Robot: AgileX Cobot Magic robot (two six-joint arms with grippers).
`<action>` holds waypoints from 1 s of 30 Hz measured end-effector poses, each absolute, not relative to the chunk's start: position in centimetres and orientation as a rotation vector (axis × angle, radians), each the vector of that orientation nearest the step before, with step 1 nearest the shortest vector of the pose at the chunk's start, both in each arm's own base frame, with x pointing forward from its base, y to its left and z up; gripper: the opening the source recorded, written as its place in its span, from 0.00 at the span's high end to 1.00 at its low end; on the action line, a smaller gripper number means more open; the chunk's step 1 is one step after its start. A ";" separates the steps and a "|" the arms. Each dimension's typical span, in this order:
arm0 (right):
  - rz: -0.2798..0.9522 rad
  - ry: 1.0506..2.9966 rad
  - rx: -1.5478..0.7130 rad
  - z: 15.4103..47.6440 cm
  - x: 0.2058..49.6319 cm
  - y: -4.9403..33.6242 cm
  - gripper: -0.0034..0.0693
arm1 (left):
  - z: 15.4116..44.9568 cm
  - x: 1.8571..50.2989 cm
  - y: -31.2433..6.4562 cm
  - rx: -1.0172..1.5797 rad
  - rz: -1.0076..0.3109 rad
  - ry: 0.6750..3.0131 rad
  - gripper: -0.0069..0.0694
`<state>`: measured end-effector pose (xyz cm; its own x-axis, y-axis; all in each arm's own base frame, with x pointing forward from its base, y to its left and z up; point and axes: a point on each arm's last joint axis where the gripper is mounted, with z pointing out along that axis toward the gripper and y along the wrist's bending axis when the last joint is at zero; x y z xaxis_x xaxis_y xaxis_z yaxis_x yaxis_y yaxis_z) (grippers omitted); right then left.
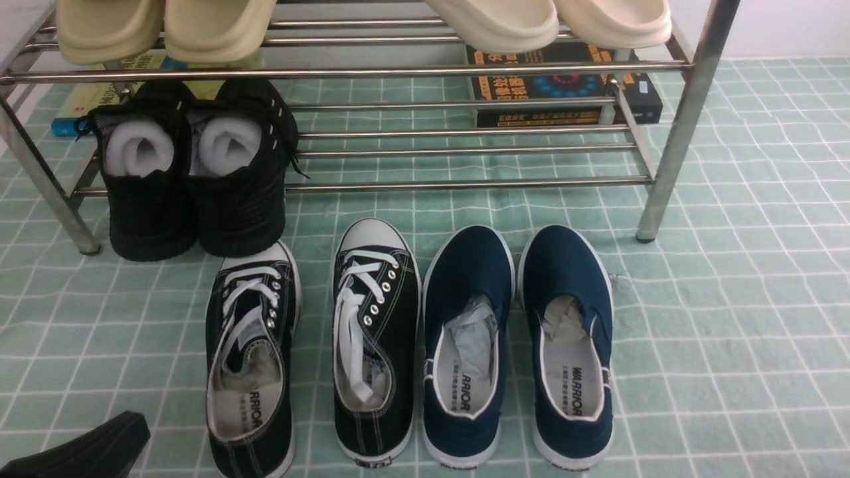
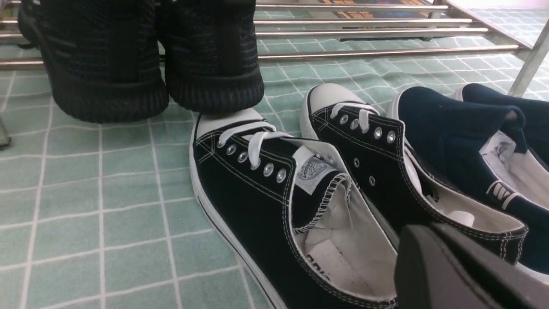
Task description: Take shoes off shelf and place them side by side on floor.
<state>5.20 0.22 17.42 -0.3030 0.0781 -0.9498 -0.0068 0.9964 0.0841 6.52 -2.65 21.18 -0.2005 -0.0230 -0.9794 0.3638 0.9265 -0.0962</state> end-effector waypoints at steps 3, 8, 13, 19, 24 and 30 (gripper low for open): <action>0.084 1.877 0.051 17.4 5.2 0.2 0.63 | 20.9 6.6 -2.4 0.259 -0.311 1.773 0.87; 0.084 1.877 0.051 17.4 5.2 0.2 0.63 | 20.0 6.6 -1.2 0.147 -0.154 1.872 0.87; 0.084 1.877 0.051 17.4 5.2 0.2 0.63 | 19.9 6.4 0.1 -0.026 -0.023 1.875 0.86; 0.084 1.877 0.051 17.4 5.2 0.2 0.63 | 18.4 5.4 0.5 -0.080 0.029 1.804 0.86; 0.084 1.877 0.051 17.4 5.2 0.2 0.63 | 17.4 5.3 0.6 -0.088 0.030 1.845 0.85; 0.084 1.877 0.051 17.4 5.2 0.2 0.63 | 17.4 5.3 0.3 -0.046 -0.002 1.849 0.84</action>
<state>5.20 0.22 17.42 -0.3030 0.0781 -0.9498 -0.0068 0.9964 0.0841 5.31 0.31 17.43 -0.2741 -0.0325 -0.9612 -0.0308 0.9992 -0.0250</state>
